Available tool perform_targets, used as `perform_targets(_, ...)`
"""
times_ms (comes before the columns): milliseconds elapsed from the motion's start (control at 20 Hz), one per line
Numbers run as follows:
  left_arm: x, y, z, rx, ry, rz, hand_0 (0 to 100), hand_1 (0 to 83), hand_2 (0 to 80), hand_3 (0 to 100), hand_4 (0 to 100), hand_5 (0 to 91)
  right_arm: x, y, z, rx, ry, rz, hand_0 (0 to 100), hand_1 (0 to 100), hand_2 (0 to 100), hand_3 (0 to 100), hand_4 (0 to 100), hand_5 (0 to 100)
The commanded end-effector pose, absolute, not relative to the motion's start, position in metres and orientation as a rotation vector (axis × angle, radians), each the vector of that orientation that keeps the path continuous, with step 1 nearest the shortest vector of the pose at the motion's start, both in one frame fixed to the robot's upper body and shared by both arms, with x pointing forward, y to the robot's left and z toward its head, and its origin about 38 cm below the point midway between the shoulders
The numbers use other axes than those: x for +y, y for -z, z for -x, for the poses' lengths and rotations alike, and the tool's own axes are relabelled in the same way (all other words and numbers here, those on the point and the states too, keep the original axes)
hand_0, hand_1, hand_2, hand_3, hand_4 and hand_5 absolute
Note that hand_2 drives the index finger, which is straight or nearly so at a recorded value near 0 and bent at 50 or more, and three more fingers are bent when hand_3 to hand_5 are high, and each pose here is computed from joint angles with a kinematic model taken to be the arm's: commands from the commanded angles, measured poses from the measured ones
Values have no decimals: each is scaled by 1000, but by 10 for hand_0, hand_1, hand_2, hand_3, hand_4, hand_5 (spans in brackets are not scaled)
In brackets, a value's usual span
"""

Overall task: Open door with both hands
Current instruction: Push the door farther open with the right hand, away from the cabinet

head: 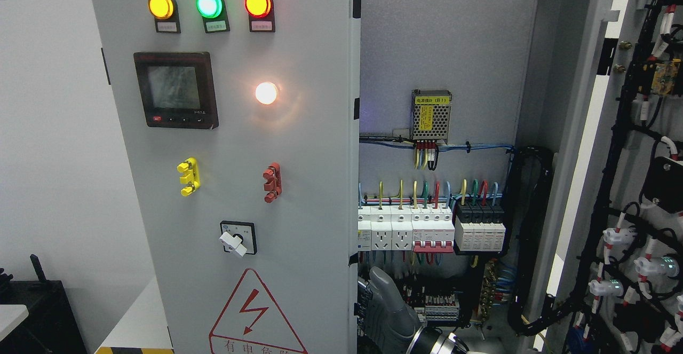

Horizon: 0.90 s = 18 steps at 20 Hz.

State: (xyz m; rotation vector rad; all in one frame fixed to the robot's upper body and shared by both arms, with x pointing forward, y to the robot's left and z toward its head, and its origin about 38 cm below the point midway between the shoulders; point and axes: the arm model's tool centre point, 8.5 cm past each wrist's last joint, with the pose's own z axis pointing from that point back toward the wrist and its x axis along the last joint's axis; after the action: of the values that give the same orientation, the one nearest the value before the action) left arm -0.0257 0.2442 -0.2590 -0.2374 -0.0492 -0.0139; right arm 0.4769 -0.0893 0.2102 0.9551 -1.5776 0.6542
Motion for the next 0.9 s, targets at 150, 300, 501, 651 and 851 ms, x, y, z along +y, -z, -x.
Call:
perform_targets(150, 222, 260, 16, -78, 16, 271, 0, 0, 0, 0, 42, 0, -85, -211, -472, -1569, -689, -1000, 0, 0, 0, 0, 0, 0)
perform_targets(300, 222, 260, 16, -78, 16, 271, 0, 0, 0, 0, 42, 0, -83, -211, -470, -1568, -698, -1010, 0, 0, 0, 0, 0, 0)
perform_targets(501, 222, 260, 16, -78, 18, 272, 0, 0, 0, 0, 42, 0, -81, -210, -465, -1562, -725, -1037, 0, 0, 0, 0, 0, 0)
perform_targets(651, 222, 260, 16, -78, 18, 272, 0, 0, 0, 0, 42, 0, -79, -210, -464, -1559, -732, -1045, 0, 0, 0, 0, 0, 0)
perform_targets(851, 222, 260, 16, -78, 16, 271, 0, 0, 0, 0, 42, 0, -75, -212, -460, -1558, -754, -1062, 0, 0, 0, 0, 0, 0)
